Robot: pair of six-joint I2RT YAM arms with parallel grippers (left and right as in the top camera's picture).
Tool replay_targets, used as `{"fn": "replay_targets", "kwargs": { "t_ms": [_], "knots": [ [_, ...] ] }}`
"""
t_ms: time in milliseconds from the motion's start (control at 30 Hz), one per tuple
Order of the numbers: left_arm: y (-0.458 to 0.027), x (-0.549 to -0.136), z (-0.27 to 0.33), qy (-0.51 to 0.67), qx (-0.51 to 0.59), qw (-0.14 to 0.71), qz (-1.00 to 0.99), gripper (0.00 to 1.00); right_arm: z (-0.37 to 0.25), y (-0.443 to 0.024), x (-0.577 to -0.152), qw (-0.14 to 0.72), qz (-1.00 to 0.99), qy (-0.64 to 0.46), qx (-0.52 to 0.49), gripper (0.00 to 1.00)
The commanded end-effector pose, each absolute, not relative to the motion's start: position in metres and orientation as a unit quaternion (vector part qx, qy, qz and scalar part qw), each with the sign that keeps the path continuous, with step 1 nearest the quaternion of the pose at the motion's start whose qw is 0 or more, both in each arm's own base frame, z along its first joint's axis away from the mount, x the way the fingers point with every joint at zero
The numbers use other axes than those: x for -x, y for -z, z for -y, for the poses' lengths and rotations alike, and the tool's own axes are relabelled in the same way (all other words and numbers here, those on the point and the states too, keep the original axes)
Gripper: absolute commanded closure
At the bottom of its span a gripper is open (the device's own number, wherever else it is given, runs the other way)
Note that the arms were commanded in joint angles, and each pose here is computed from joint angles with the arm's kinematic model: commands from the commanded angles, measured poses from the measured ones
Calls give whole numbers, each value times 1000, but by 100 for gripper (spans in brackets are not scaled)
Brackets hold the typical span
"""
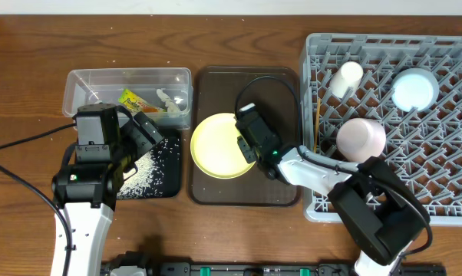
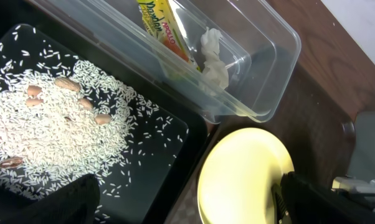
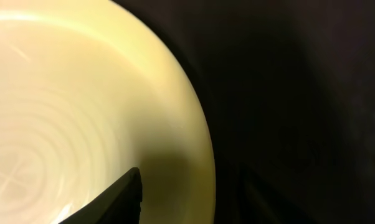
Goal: Sort waste into correct bins and load items into the dishwasher rack
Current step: 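Hold the yellow plate edge with the right gripper, lifting it, then lift the yellow plate with the right gripper and carry it over the rack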
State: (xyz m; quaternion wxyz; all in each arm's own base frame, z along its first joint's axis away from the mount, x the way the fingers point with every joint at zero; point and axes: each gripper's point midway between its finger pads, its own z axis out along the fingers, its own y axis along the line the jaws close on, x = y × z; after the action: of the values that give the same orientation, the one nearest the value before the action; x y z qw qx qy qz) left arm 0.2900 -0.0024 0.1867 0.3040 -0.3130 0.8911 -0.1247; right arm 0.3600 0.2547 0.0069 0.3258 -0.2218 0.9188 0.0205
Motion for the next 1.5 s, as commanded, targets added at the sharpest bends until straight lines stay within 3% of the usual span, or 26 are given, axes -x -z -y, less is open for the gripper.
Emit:
{"fn": "replay_targets", "kwargs": {
  "t_ms": [0,267,433,767,1133,1467],
  "knots": [
    [-191,-292,0,122,316,310,-888,5,-245,23,-348,285,-932,-10,224,53],
    [-191,-292,0,122,316,310,-888,5,-246,24,-347,283,-932,-13,226,66],
    [-191,-292,0,122,316,310,-888,4,-246,21,-347,285,-932,-13,225,81],
    [-191,-292,0,122,316,310,-888,5,-248,-19,-349,311,-924,-26,220,99],
    [-191,-292,0,122,316,310,-888,5,-211,-118,-337,373,-908,5,189,99],
    [-191,-292,0,122,316,310,-888,5,-123,-222,-318,475,-864,136,97,99]
  ]
}}
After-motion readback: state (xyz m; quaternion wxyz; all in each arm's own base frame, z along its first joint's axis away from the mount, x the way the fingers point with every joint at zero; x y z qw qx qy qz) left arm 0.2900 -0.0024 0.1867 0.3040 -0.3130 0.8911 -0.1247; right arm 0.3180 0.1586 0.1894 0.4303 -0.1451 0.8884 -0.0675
